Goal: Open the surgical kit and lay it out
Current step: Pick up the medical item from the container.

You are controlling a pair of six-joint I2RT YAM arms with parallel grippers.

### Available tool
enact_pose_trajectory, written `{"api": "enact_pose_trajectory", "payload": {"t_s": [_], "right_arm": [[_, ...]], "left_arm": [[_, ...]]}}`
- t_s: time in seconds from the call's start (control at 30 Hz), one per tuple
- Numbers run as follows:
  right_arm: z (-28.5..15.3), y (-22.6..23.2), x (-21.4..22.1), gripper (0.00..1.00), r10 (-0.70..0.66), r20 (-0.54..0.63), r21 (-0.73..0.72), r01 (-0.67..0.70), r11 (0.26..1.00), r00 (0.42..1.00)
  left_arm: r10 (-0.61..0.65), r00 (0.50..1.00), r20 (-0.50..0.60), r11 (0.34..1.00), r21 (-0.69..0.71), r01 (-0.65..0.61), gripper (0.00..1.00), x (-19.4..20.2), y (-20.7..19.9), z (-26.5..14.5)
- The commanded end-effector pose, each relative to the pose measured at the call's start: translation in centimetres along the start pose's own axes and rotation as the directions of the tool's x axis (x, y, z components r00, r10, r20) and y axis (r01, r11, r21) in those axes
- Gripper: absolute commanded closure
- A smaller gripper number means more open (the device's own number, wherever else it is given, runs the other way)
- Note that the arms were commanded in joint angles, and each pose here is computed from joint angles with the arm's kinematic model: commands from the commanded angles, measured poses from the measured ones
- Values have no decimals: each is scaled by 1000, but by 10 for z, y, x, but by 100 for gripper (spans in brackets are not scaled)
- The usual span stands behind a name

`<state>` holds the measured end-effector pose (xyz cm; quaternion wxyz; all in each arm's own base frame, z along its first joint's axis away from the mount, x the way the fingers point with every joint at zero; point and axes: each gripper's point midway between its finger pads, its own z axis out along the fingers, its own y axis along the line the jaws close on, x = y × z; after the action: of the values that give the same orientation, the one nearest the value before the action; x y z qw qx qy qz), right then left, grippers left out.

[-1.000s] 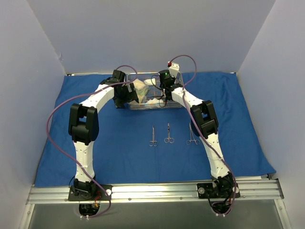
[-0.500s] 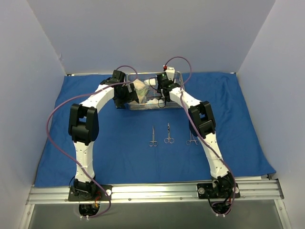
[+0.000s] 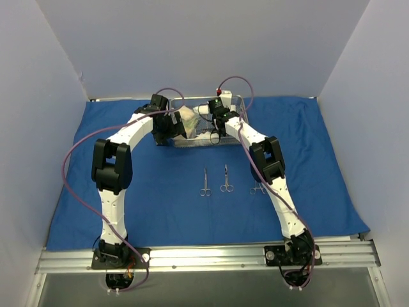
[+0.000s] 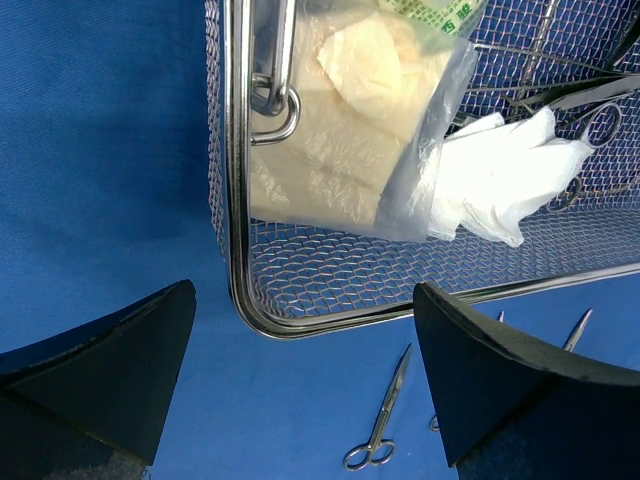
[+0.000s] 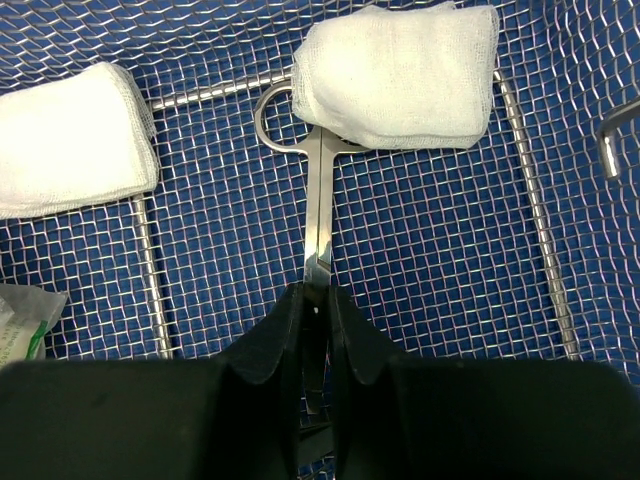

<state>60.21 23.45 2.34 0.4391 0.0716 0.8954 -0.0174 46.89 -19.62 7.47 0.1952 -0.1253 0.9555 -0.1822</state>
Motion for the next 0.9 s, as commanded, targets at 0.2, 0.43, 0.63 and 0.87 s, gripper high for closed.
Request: {"api": "enact_pose_trajectory", "payload": {"t_s": [0.2,0.43,0.63,0.87], "right_arm": [[-8,15,-53,100,25,155,-105,-9,994,988],[-46,20,-117,100,139,312,-178,-86,980,940],[-57,11,-121,100,153,342,-164,-101,981,927],[-68,13,-130,100,134,357,-192,-67,979,924]], "left_arm": [[23,998,62,998,61,-27,0,-12,-19,-28],[24,998,64,998,61,-28,0,-12,-19,-28],[22,998,57,998,60,-26,0,-12,-19,-25],[24,998,61,998,60,-28,0,-12,-19,-28]]}}
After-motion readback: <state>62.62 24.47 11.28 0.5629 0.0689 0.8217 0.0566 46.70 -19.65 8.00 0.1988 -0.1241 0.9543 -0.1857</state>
